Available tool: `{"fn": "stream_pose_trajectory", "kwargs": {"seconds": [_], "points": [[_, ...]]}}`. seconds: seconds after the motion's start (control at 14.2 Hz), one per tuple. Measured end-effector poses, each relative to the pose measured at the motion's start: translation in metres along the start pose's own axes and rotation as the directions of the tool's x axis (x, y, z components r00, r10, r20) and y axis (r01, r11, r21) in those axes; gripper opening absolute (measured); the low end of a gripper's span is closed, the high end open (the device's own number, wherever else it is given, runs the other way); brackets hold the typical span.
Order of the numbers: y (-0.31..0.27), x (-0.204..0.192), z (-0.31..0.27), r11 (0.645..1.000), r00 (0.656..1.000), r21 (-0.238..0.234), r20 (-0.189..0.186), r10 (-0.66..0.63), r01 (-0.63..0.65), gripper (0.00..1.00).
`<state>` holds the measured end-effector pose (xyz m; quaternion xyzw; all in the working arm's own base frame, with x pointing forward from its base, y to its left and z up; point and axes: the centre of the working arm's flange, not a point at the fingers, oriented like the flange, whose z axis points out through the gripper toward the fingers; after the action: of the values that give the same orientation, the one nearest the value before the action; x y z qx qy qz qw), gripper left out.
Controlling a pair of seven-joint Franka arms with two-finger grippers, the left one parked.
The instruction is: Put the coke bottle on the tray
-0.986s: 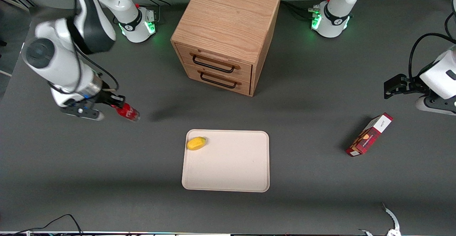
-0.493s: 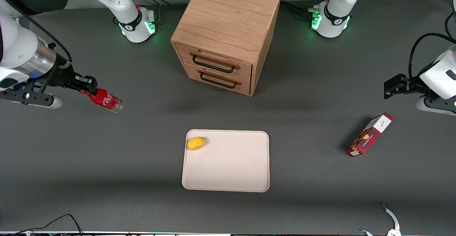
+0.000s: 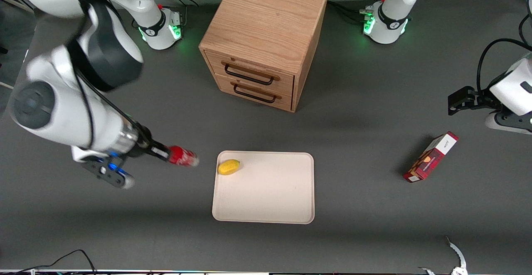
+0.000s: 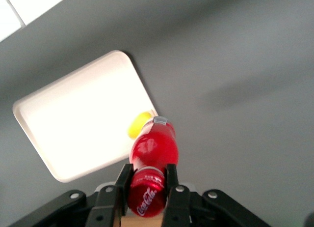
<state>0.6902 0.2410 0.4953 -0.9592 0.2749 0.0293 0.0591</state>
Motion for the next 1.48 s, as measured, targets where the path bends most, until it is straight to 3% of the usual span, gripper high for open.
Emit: {"fn": "stream_pose_trajectory", "kwargs": {"seconds": [0.21,0.42,0.63,0.85,0.92,1.13,1.34,1.48], "points": [[-0.032,0.015,0.074,0.993,0.992,0.049,-0.062,0.111,-0.108,0.32],[-0.048,0.021,0.132,0.987,0.983,0.066,-0.097,0.156,-0.15,0.32],[-0.057,0.02,0.164,0.98,0.975,0.071,-0.116,0.192,-0.185,0.32],[-0.062,0.016,0.178,0.978,0.973,0.077,-0.111,0.203,-0.195,0.32],[-0.063,0.015,0.177,0.978,0.973,0.079,-0.113,0.203,-0.194,0.36],[-0.065,0.015,0.167,0.979,0.972,0.086,-0.125,0.197,-0.187,0.67],[-0.062,-0.002,0.113,0.996,0.986,-0.009,-0.14,0.091,-0.094,0.97],[-0.04,-0.019,0.023,0.996,0.99,-0.076,-0.132,-0.053,0.043,1.0]]}}
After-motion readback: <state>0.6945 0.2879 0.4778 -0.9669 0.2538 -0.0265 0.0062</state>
